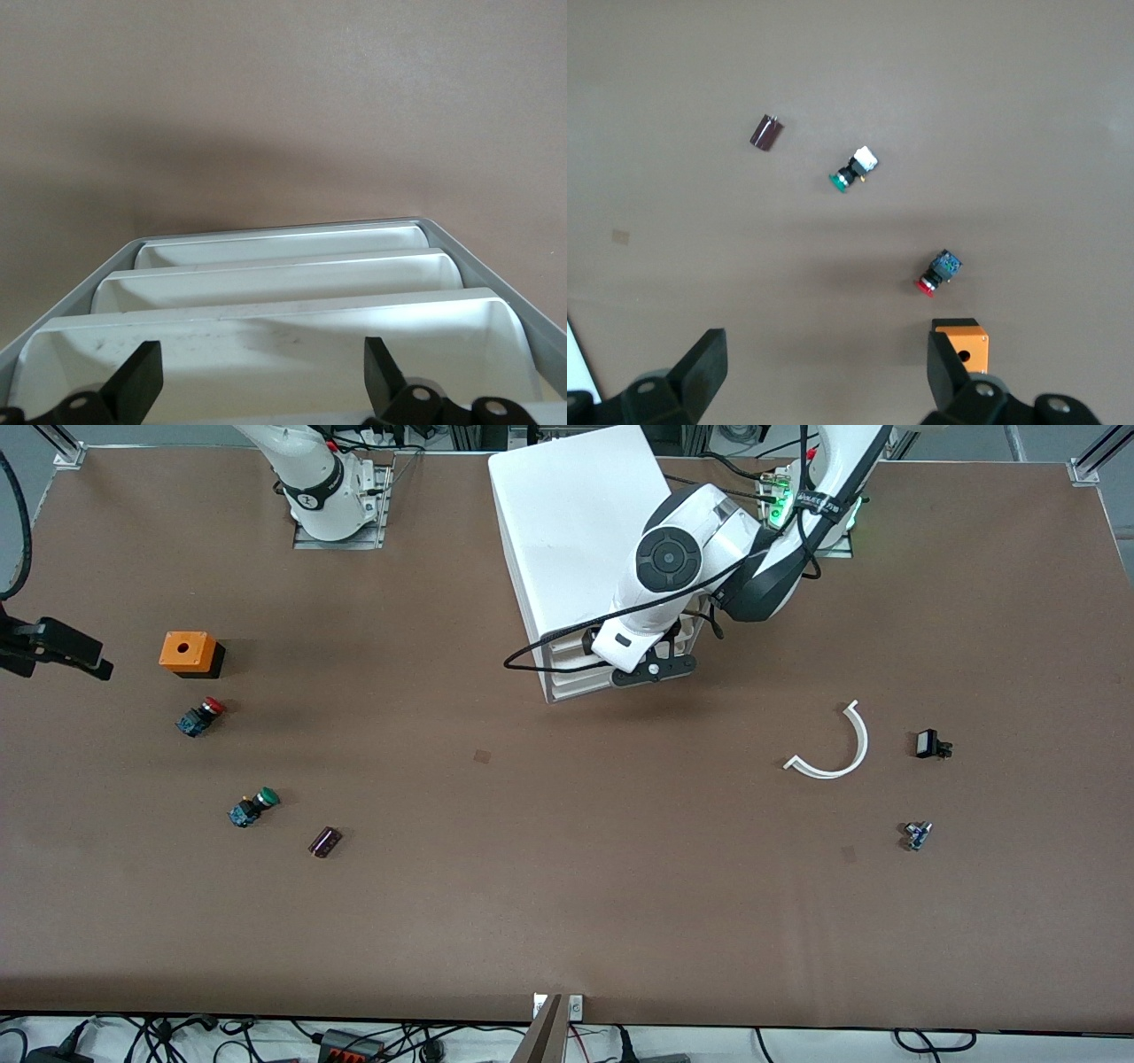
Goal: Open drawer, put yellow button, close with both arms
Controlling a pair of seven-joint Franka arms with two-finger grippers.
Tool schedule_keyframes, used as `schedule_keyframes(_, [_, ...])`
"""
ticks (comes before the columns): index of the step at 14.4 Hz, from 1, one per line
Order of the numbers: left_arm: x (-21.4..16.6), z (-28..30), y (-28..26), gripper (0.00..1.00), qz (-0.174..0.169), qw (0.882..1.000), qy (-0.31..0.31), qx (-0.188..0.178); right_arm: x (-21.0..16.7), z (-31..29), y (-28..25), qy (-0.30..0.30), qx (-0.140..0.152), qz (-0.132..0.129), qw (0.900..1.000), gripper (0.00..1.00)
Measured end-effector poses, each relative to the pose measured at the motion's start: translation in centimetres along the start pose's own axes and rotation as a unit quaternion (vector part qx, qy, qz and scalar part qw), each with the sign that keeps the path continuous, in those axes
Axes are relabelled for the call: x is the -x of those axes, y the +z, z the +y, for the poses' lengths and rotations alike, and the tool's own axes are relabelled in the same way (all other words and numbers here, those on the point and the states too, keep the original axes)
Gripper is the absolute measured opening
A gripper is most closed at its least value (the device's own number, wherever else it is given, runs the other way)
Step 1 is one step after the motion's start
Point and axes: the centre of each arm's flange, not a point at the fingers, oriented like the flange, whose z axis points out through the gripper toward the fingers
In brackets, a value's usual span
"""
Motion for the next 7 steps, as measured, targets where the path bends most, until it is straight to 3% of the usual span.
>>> schedule_keyframes(3, [-1.6,-1.0,-0.7,1.00,0.024,1.000,0.007,-0.009,1.5,0.0,0.4,-0.002,-0.002,-0.006,1.000,1.00])
schedule_keyframes(7, [-7.3,-5.2,-5.8,1.00,0.041,0.998,0.041,-0.013,2.3,0.1,0.5,-0.020,0.005,-0.006,1.000,1.00])
